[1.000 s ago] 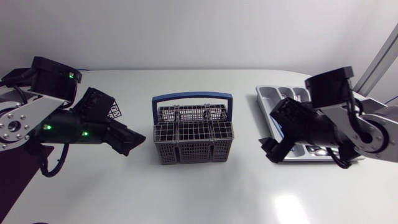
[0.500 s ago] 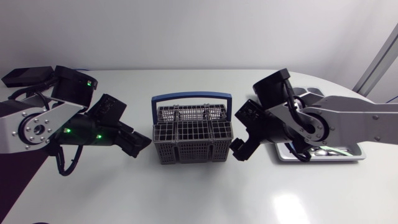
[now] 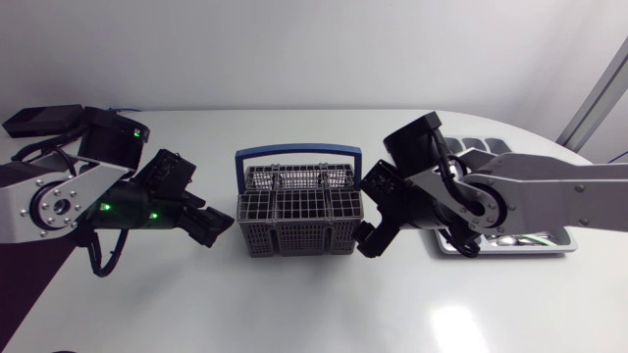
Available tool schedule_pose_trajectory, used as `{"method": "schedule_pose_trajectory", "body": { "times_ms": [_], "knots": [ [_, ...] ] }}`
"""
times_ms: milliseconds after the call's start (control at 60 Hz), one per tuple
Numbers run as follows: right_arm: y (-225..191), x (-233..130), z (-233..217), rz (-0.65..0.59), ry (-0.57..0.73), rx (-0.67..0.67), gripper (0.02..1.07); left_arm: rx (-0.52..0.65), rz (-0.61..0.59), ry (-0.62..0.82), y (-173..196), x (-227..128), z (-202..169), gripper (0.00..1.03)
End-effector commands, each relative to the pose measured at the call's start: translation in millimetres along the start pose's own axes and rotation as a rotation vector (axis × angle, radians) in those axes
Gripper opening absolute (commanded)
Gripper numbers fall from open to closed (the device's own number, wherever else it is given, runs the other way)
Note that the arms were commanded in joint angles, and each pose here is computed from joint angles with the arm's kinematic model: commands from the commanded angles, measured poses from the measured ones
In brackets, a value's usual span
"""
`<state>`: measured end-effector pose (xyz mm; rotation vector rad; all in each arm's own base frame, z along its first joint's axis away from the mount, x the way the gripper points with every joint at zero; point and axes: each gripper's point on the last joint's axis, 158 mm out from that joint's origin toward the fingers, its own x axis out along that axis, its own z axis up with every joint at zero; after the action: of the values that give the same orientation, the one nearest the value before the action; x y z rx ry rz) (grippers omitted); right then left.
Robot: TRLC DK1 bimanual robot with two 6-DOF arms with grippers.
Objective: Transfer all utensils from the basket to the drawer tray.
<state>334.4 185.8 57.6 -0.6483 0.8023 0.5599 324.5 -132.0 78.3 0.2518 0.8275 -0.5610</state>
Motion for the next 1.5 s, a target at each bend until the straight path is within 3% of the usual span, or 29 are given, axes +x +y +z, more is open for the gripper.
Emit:
{"method": "schedule_pose_trajectory", "body": {
  "times_ms": [0,917,1200,1483],
  "knots": [
    [7,-2,-3,0.005,-0.002,-0.002,1.02,0.006,0.001,0.033,3,6,-14,0.92],
    [55,-8,8,0.078,-0.033,-0.105,1.02,0.003,0.033,0.001,10,-7,-10,0.95],
    [34,-9,-11,0.004,0.0,-0.101,1.02,0.007,0.051,-0.014,15,-15,-11,0.95],
    [-18,-55,-22,-0.16,-0.073,-0.056,1.02,0.022,0.123,-0.112,20,-47,-2,0.97]
  ]
}}
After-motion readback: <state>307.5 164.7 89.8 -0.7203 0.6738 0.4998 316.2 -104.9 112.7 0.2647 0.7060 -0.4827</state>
